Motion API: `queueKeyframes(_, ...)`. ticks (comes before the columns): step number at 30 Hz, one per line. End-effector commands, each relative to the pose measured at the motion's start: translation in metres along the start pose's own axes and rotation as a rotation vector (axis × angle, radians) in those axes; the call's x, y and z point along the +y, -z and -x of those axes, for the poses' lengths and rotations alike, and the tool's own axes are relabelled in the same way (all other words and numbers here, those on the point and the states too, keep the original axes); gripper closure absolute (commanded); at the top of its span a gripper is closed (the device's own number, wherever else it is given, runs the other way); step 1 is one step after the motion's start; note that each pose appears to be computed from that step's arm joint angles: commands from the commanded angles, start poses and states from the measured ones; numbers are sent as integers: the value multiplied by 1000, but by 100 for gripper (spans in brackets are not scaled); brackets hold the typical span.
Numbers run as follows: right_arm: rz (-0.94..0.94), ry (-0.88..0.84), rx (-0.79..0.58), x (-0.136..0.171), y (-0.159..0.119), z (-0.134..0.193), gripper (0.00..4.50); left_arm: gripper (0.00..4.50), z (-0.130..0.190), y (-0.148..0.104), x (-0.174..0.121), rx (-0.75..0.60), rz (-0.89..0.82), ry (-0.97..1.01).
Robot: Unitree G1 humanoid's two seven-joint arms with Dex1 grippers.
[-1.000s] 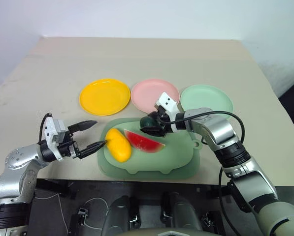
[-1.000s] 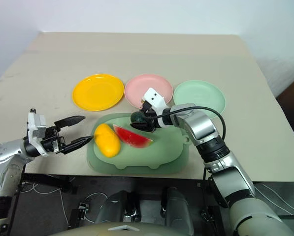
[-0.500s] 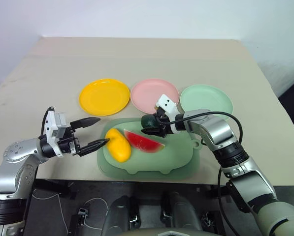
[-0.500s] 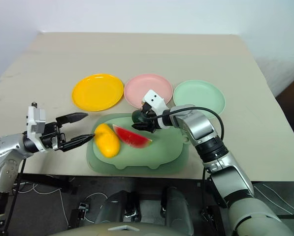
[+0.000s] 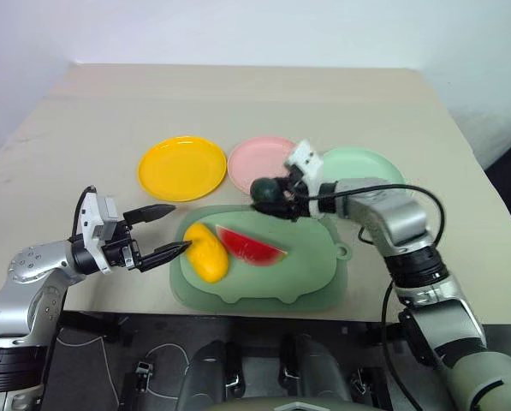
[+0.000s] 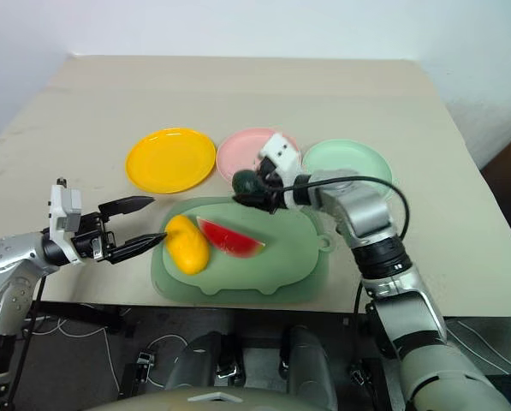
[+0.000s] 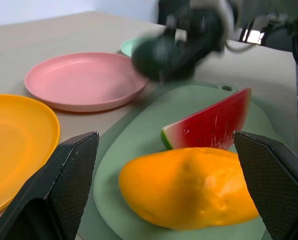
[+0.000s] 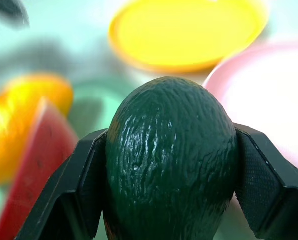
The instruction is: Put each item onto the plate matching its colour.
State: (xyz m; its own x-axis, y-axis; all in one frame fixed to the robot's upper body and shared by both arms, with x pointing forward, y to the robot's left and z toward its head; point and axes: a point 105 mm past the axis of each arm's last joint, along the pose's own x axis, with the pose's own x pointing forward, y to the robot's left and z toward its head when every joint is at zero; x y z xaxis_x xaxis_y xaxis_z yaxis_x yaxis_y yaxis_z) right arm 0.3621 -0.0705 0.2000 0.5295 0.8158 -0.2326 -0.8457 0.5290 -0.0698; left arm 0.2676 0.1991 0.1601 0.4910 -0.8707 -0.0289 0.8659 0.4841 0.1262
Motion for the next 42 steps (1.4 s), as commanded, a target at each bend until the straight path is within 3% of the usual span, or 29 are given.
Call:
queueKeyframes(1, 34, 166, -58, -34, -24, 32, 138, 0, 0, -10, -1, -16, -49, 14)
queueKeyframes(8, -16, 501, 148, -109, 31, 79, 138, 0, -3, -4, -1, -15, -49, 35)
queueKeyframes(15, -92, 696, 281, -143, 70, 97, 138, 0, -5, -5, 0, -29, -49, 49)
queueKeyframes(18, -99, 704, 292, -145, 75, 97, 35, 0, -5, -5, 1, -25, -51, 50)
queueKeyframes(21, -91, 690, 298, -144, 75, 96, 2, 0, -4, -4, 1, -20, -52, 49)
queueKeyframes(28, -10, 611, 167, -125, 31, 102, 2, 0, -2, -5, 2, -12, -53, 45)
queueKeyframes(35, 19, 502, 69, -84, -3, 102, 2, 0, -3, -5, 3, -13, -51, 46)
queueKeyframes(40, -19, 206, 43, -12, -10, 75, 2, 0, -5, -5, 4, -17, -52, 51)
queueKeyframes(42, -17, 155, 70, 4, -5, 70, 2, 0, -7, -5, 5, -19, -53, 52)
